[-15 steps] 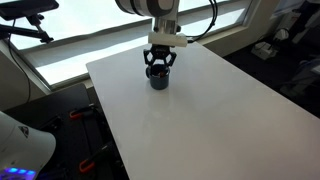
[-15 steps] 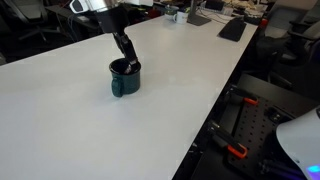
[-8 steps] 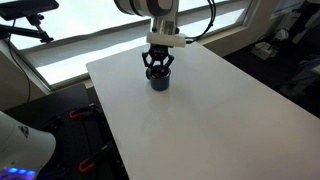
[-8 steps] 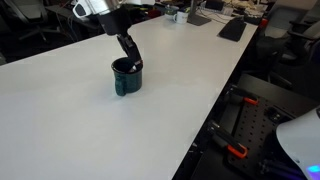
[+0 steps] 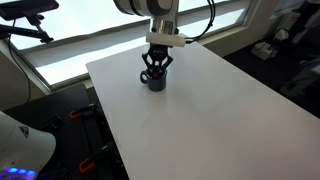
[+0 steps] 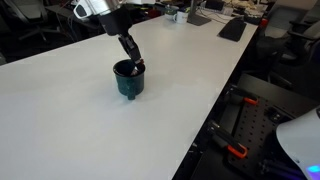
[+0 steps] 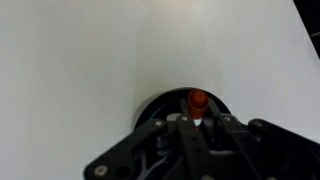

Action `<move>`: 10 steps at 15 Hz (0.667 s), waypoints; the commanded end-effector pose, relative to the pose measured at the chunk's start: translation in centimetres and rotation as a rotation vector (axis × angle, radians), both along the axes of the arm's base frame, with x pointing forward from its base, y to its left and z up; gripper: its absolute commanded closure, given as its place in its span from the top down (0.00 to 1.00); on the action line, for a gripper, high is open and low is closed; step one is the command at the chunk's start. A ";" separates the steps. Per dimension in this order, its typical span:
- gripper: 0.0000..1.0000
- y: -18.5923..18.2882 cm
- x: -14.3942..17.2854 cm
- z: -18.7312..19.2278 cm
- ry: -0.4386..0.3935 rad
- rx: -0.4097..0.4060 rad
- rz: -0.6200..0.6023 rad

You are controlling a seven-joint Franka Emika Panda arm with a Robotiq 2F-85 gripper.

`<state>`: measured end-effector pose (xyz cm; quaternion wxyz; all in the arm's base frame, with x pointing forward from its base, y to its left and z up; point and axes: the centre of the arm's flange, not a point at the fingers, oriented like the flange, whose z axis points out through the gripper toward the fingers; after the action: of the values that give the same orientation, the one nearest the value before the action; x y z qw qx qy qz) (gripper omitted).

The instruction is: Remove the red marker from the mug.

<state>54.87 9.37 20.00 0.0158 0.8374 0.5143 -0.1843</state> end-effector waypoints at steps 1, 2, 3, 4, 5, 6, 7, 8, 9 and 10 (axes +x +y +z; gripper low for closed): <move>0.05 0.1 0.0 1.2 -0.008 -0.009 -0.016; 0.05 0.2 0.3 2.0 -0.023 -0.004 -0.023; 0.05 0.2 0.6 2.7 -0.036 -0.001 -0.030; 0.05 0.3 1.1 3.6 -0.054 0.000 -0.039; 0.05 0.4 1.6 4.6 -0.072 0.001 -0.046; 0.05 0.4 2.1 5.5 -0.090 0.000 -0.052; 0.05 0.5 2.6 6.7 -0.108 0.000 -0.063; 0.05 0.4 3.0 7.7 -0.129 -0.004 -0.080; 0.05 0.2 3.4 9.0 -0.142 -0.004 -0.096; 0.05 0.0 3.7 9.9 -0.156 -0.008 -0.117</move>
<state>57.77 9.52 26.25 0.0419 0.8609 0.4894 -0.1327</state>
